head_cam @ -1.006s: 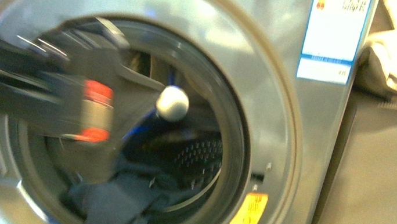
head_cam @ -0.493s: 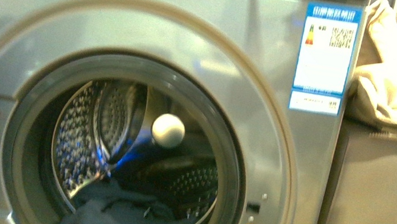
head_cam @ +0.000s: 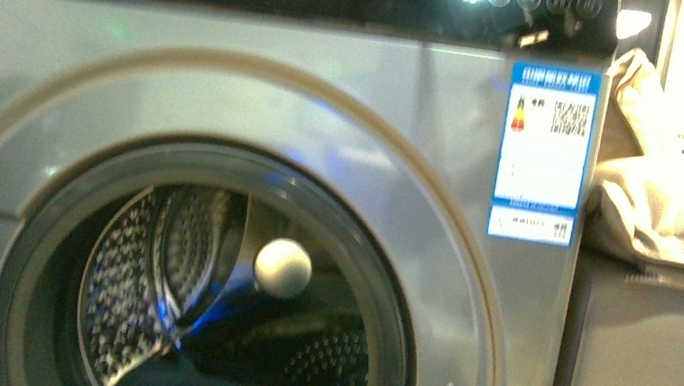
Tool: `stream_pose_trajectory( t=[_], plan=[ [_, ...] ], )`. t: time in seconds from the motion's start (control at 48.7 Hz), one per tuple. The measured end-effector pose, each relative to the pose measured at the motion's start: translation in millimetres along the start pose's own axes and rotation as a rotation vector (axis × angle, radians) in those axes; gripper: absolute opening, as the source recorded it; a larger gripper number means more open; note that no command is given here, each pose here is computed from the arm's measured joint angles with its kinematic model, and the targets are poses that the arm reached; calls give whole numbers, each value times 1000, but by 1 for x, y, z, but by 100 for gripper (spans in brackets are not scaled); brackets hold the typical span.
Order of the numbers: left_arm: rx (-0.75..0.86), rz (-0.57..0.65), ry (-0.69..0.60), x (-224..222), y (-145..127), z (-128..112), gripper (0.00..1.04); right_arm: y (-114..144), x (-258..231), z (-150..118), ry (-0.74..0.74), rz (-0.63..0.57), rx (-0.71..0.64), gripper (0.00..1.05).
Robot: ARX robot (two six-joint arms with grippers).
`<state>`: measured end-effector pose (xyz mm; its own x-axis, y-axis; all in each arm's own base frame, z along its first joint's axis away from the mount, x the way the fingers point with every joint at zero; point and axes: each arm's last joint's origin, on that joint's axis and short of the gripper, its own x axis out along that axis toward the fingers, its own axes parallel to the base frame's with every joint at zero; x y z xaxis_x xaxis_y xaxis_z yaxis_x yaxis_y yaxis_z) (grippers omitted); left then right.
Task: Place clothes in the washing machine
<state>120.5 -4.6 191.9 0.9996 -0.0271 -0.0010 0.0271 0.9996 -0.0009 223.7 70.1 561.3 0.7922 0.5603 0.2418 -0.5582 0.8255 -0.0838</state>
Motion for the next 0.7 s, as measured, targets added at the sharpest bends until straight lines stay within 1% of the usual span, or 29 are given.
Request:
stream_pose_trajectory(
  t=[0.041, 0.062, 0.082, 0.103, 0.144, 0.185, 0.246, 0.37, 0.534, 0.575, 0.637, 0.698],
  plan=[
    [0, 16, -2, -2, 3, -2, 4, 0, 0, 0, 1, -11, 2, 97],
    [0, 23, -2, -2, 3, -3, 4, 2, 1, 0, 14, -54, 24, 97],
    [0, 26, -3, -3, 4, -4, 4, 3, -1, 1, 39, -152, 61, 97],
    [0, 29, -3, -3, 4, -5, 4, 3, -1, 0, 54, -225, 82, 97],
    [0, 30, -3, -4, 4, -6, 4, 2, -4, -1, 61, -346, 106, 97],
    [0, 29, -2, -5, 4, -8, 4, 2, -8, -2, 56, -432, 131, 97],
    [0, 27, -2, -6, 4, -10, 4, 3, -17, -6, 60, -479, 151, 97],
    [0, 27, -2, -9, 4, -13, 4, 9, -40, -17, 75, -498, 168, 97],
    [-1, 24, -11, -12, 4, -21, 4, 17, -75, -41, 90, -518, 209, 97],
    [0, 26, -17, -14, 4, -20, 4, 18, -82, -49, 85, -531, 220, 97],
    [-1, 26, 12, -21, 4, -25, 4, 17, -92, -65, 108, -551, 220, 97],
    [0, 25, -19, -24, 4, -22, 4, 15, -95, -79, 117, -566, 220, 97]
  ],
)
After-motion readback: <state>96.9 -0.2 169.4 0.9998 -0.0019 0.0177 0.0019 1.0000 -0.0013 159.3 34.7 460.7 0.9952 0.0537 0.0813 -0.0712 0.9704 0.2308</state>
